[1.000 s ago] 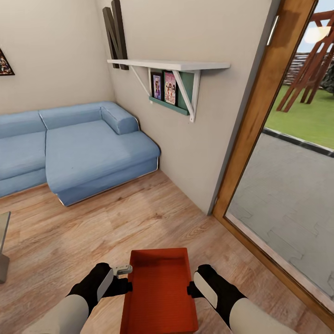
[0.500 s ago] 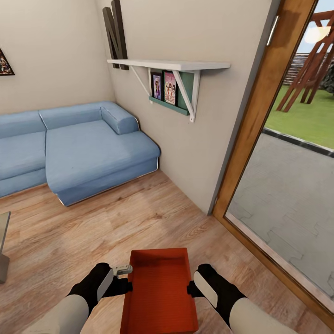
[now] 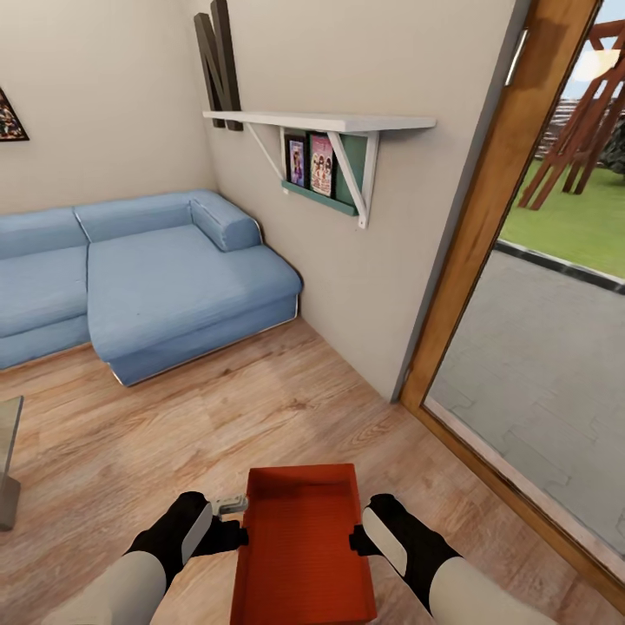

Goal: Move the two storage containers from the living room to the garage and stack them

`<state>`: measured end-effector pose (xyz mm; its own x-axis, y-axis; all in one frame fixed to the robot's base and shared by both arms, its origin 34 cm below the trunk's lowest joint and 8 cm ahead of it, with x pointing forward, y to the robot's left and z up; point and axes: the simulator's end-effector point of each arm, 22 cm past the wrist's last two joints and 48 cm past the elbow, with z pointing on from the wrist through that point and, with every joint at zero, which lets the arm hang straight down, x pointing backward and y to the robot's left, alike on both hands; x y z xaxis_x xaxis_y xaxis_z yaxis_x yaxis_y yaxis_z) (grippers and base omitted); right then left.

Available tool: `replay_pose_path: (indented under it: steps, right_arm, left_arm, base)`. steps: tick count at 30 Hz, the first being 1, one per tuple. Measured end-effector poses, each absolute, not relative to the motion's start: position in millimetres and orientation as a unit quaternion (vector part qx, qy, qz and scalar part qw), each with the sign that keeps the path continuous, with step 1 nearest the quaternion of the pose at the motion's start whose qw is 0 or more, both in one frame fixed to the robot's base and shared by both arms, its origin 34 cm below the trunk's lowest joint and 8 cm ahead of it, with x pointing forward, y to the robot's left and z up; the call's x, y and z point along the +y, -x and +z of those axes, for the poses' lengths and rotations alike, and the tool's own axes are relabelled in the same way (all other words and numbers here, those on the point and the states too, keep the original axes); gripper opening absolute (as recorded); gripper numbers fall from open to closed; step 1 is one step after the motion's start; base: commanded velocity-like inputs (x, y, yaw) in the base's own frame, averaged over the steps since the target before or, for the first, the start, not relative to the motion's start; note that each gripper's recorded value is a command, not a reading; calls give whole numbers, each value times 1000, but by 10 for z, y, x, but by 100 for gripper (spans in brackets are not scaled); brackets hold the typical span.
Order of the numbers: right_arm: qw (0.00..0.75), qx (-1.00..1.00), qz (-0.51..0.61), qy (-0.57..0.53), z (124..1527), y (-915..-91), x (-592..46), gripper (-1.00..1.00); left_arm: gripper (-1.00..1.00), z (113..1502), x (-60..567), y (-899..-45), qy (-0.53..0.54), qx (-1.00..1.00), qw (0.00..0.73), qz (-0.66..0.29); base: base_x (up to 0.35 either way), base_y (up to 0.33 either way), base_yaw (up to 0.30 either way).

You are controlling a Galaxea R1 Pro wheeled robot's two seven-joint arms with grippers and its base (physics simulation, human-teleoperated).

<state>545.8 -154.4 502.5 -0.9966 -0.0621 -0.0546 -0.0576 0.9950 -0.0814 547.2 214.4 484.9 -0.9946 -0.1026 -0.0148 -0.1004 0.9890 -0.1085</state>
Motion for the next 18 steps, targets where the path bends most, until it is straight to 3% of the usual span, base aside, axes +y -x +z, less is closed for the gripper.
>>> replay_pose_path:
  steps: [14, 18]
  right_arm:
    - [29, 998, -40, 31, 5025, -5458, -1540, 100]
    - [29, 998, -39, 31, 5027, -5457, -1539, 100]
  left_arm:
    - [100, 4849, 2147, -5471, 51, 997, 10, -53]
    - [100, 4851, 2149, -5470, 51, 997, 10, -53]
  base:
    - [0, 11, 0]
    - [151, 0, 0]
